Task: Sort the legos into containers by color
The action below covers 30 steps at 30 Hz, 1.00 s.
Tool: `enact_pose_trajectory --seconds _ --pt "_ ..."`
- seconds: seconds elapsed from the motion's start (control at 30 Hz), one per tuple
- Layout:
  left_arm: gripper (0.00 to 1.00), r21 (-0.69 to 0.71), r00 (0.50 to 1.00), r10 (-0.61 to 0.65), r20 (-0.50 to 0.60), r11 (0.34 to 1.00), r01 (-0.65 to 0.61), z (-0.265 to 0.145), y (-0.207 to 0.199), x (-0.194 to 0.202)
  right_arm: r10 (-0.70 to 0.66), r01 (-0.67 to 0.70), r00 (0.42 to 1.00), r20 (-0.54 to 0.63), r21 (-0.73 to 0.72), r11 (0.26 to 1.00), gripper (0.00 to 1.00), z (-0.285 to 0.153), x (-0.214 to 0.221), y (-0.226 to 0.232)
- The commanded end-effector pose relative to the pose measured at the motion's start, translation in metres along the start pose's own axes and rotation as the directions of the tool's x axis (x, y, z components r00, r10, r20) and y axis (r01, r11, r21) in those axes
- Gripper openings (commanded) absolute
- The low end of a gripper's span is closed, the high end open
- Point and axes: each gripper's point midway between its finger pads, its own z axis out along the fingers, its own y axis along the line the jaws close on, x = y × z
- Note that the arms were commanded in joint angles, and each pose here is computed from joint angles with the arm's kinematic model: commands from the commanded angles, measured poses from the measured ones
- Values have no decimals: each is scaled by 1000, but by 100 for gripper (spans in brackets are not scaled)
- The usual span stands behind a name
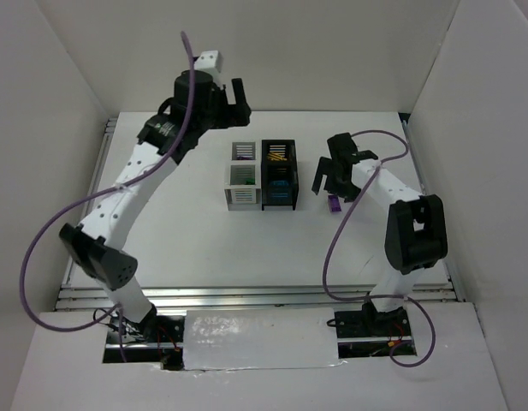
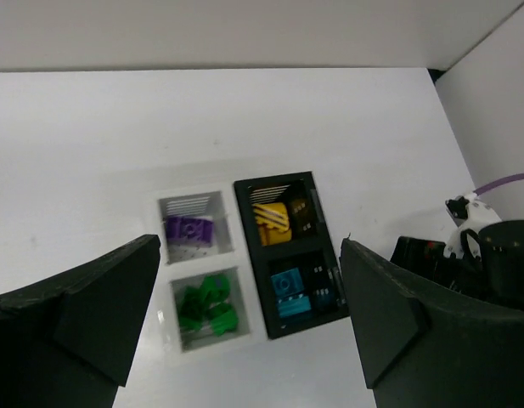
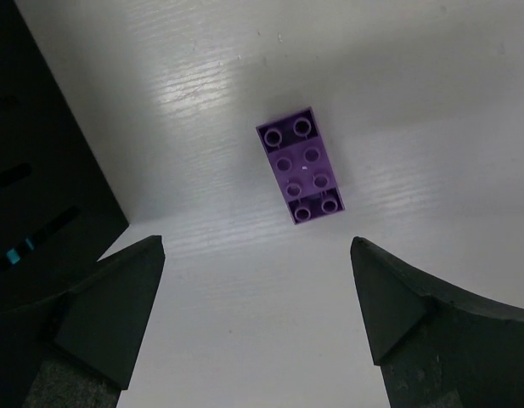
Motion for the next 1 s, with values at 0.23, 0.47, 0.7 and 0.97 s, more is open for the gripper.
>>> enact_pose_trajectory --seconds 0.23,0.47,0.7,0.97 --pt "100 -94 990 60 -125 993 -72 -75 50 43 -34 24 993 -111 -94 995 91 32 -17 -16" --pt "99 -86 986 78 -150 992 -92 -90 59 57 -51 25 972 -229 -114 993 84 57 4 -10" --pt "100 -117 980 116 -164 984 -136 -92 70 62 -30 13 964 -264 -67 998 69 65 16 -17" --pt "100 -106 975 124 -187 984 -145 -91 70 67 -5 10 944 -329 11 1000 49 66 21 -26"
